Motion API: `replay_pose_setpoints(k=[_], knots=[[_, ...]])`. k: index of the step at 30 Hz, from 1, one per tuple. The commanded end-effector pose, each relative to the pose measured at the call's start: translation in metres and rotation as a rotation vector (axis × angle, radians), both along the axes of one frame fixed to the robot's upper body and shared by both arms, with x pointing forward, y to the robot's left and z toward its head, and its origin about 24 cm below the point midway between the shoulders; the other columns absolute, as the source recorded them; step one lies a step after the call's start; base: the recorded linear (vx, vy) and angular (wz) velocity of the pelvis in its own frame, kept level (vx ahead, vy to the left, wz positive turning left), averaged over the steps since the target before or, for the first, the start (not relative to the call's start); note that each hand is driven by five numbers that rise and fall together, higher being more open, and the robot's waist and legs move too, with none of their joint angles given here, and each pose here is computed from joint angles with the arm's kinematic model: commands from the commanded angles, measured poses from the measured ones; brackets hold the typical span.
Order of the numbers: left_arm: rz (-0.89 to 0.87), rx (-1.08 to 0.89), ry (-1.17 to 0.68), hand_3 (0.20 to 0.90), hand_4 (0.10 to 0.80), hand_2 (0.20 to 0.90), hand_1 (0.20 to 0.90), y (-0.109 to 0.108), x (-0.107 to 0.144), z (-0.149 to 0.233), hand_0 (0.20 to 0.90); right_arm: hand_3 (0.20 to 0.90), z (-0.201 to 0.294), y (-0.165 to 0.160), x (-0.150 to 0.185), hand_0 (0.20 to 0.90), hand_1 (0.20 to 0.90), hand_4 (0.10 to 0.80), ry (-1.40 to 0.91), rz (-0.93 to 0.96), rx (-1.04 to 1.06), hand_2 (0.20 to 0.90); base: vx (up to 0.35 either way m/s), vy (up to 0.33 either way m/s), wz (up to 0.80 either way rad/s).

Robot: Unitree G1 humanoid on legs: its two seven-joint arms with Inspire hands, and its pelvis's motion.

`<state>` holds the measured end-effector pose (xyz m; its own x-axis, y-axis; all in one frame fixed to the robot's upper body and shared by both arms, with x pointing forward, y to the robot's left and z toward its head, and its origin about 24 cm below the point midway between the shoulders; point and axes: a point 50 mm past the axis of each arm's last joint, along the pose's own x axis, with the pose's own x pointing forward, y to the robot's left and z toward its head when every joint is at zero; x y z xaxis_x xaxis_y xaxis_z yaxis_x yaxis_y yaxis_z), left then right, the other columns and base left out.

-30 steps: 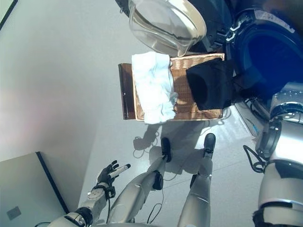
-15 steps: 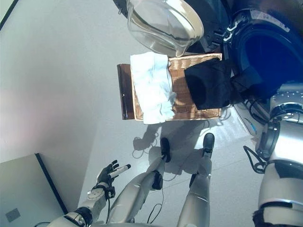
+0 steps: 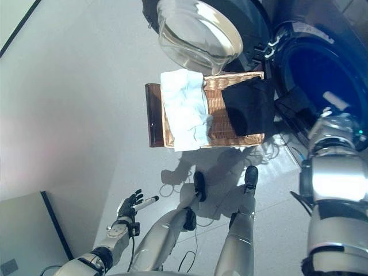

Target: Pick up the clothes and place them into the washing machine

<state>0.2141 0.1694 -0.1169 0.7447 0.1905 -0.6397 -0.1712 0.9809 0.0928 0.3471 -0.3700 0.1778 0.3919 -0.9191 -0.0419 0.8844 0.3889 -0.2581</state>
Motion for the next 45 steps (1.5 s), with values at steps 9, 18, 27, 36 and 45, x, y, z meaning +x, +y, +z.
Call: replay_pose_setpoints(k=[9, 18, 27, 36, 45], knots=[[0.172, 0.128, 0.059, 0.9, 0.8, 0.9, 0.9, 0.037, -0.019, -0.007, 0.9, 0.9, 0.015, 0.033, 0.014, 0.9, 0.9, 0.8, -0.058, 0.088, -0.504, 0.9, -0.002, -0.002, -0.02], [0.191, 0.144, 0.059, 0.9, 0.8, 0.9, 0.9, 0.041, -0.02, -0.006, 0.9, 0.9, -0.047, 0.105, 0.025, 0.9, 0.9, 0.8, -0.172, 0.481, -0.308, 0.9, 0.006, -0.014, -0.09], [0.211, 0.137, 0.096, 0.9, 0.8, 0.9, 0.9, 0.041, -0.03, -0.012, 0.9, 0.9, -0.106, 0.149, 0.009, 0.9, 0.9, 0.8, -0.141, 0.645, -0.124, 0.9, 0.013, 0.003, -0.08], [0.162, 0.154, 0.049, 0.9, 0.8, 0.9, 0.9, 0.036, -0.027, -0.009, 0.9, 0.9, -0.109, 0.137, 0.009, 0.9, 0.9, 0.8, 0.351, 0.661, -0.956, 0.9, 0.005, -0.006, -0.01], [0.176, 0.124, 0.012, 0.9, 0.8, 0.9, 0.9, 0.04, -0.017, -0.003, 0.9, 0.9, -0.069, 0.09, 0.024, 0.9, 0.9, 0.8, 0.513, 0.573, -1.029, 0.9, -0.01, -0.011, -0.01]])
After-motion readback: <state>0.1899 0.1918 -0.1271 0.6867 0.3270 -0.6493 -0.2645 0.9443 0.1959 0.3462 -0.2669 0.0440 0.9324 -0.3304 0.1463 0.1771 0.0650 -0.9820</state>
